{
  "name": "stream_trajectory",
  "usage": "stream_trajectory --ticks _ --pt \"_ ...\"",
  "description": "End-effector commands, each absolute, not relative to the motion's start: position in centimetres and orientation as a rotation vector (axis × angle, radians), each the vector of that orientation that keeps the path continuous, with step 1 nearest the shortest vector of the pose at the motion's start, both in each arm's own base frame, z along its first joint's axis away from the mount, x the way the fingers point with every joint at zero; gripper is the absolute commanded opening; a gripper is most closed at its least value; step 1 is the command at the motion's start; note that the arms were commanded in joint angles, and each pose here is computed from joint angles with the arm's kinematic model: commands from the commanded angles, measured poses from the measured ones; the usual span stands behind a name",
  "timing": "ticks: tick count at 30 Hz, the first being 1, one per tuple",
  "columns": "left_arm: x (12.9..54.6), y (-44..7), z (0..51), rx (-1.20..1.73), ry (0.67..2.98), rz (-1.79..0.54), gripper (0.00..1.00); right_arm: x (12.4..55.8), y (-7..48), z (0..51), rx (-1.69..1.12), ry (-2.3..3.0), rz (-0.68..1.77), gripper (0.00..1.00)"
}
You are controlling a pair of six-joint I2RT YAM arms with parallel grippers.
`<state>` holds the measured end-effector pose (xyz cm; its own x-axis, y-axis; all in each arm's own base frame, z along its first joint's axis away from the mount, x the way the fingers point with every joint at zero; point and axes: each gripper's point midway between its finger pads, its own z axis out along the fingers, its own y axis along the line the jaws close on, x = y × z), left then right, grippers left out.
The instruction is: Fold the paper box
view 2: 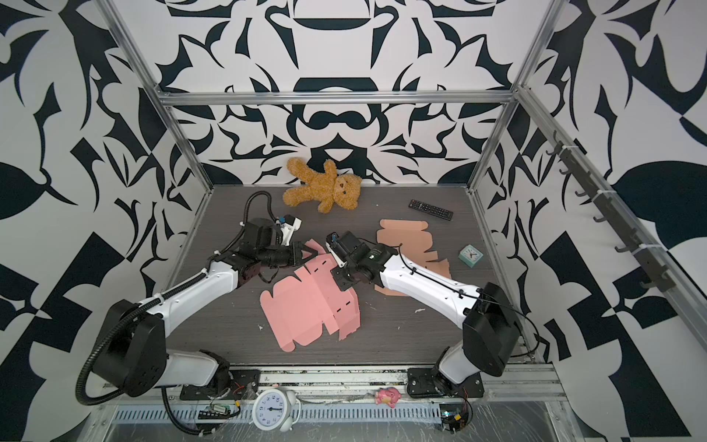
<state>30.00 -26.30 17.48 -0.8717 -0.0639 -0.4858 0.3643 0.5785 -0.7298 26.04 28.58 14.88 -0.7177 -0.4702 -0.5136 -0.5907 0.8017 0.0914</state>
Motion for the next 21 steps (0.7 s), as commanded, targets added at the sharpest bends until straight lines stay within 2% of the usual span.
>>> stream_trajectory --ticks 1,11,21 --pt "28.9 -26.4 17.0 0.237 2.373 -1.243 0.00 26.9 29.5 17.0 -0.790 2.440 0.357 0.00" --pt "28.0 -27.3 16.7 0.267 2.377 -1.266 0.00 26.7 29.6 17.2 -0.830 2.427 0.303 0.00" --pt "30.0 -23.8 17.8 0.222 2.315 -1.245 0.00 27.4 27.0 18.8 -1.017 2.287 0.019 0.00"
